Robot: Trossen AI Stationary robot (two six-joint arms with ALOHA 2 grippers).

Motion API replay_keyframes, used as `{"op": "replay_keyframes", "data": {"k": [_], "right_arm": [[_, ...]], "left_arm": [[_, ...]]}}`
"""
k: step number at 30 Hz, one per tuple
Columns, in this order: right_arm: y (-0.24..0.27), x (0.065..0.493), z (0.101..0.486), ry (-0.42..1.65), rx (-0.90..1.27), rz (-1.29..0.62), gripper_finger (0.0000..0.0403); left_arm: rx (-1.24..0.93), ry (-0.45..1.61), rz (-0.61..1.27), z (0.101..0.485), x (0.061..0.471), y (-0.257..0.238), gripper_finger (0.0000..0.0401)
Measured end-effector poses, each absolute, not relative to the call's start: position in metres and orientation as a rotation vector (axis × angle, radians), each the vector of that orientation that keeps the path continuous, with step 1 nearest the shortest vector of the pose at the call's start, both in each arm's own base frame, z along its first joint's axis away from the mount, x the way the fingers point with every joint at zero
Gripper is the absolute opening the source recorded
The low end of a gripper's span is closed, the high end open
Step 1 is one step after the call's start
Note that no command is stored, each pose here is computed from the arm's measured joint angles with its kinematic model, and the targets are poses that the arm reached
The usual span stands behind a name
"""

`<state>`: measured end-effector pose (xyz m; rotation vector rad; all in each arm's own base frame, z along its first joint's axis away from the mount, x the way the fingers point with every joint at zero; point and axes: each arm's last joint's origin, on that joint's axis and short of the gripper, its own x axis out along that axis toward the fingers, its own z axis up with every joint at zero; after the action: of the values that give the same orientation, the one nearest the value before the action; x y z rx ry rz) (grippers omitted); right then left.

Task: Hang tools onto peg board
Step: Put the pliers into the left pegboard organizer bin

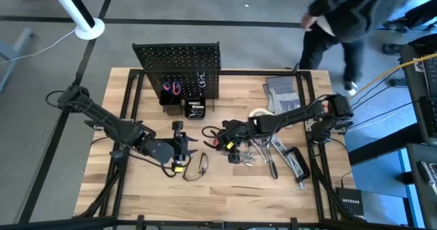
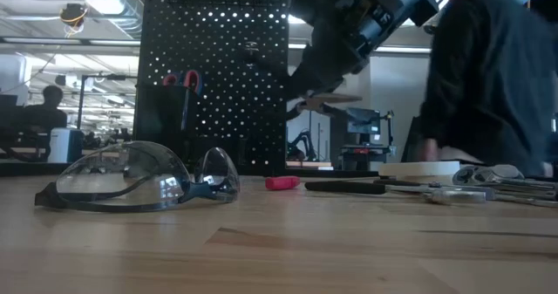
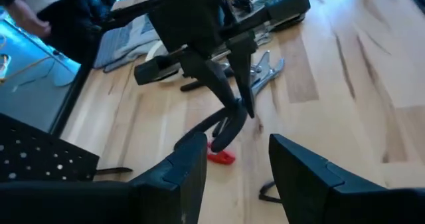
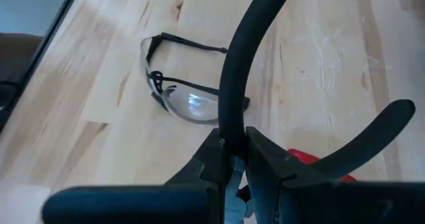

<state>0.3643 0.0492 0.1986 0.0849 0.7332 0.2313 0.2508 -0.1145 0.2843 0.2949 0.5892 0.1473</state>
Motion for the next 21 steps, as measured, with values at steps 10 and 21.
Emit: {"op": "replay_keyframes", "data": {"k": [10,21], "right_arm": [[0.047,0.367,0.197,0.722,0.116,0.215,0.0038],[0.048,0.368,0.198,0.715,0.146,0.219,0.0038]], "left_arm": [[0.457,0.636,-0.001,0.259,0.281,-0.112,0.0150],[0.722,0.746,0.072,0.219,0.308,-0.103,0.0150]]}}
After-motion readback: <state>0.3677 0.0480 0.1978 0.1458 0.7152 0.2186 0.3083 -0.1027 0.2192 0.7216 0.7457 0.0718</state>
